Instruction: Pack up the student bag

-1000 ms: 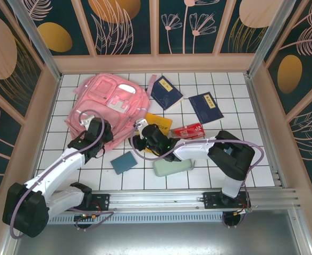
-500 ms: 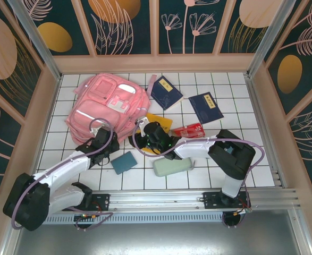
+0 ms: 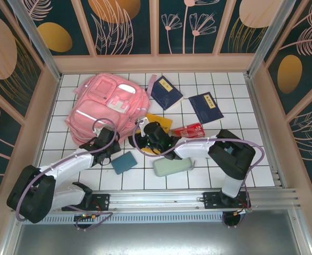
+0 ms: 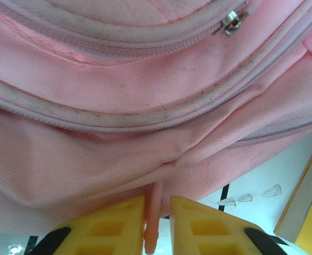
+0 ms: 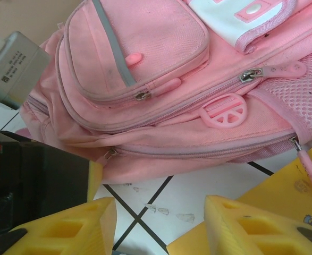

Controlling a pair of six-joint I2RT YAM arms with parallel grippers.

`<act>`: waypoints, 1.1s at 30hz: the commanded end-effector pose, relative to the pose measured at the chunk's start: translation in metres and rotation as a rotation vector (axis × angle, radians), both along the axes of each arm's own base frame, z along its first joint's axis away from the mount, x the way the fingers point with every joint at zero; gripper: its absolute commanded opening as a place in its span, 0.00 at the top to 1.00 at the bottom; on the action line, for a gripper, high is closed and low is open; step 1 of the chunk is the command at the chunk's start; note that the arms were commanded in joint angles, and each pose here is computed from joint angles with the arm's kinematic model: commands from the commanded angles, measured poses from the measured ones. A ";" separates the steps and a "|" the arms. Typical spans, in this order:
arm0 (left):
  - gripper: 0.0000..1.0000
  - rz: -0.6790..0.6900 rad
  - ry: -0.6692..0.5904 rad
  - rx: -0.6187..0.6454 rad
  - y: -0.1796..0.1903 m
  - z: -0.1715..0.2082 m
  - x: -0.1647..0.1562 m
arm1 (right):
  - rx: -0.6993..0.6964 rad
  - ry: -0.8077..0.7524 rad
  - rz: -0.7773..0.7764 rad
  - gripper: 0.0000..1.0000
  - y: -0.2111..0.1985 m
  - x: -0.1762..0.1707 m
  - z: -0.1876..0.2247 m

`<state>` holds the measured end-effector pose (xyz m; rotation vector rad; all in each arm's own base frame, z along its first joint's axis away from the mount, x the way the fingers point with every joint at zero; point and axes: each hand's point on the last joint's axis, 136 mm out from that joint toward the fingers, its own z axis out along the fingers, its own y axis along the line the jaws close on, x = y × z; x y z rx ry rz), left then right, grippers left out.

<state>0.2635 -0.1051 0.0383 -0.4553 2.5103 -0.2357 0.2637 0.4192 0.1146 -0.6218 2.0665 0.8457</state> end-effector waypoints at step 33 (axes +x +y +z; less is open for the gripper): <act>1.00 -0.114 -0.153 -0.097 -0.022 0.053 0.001 | 0.275 0.564 -0.221 0.63 0.043 0.083 -0.036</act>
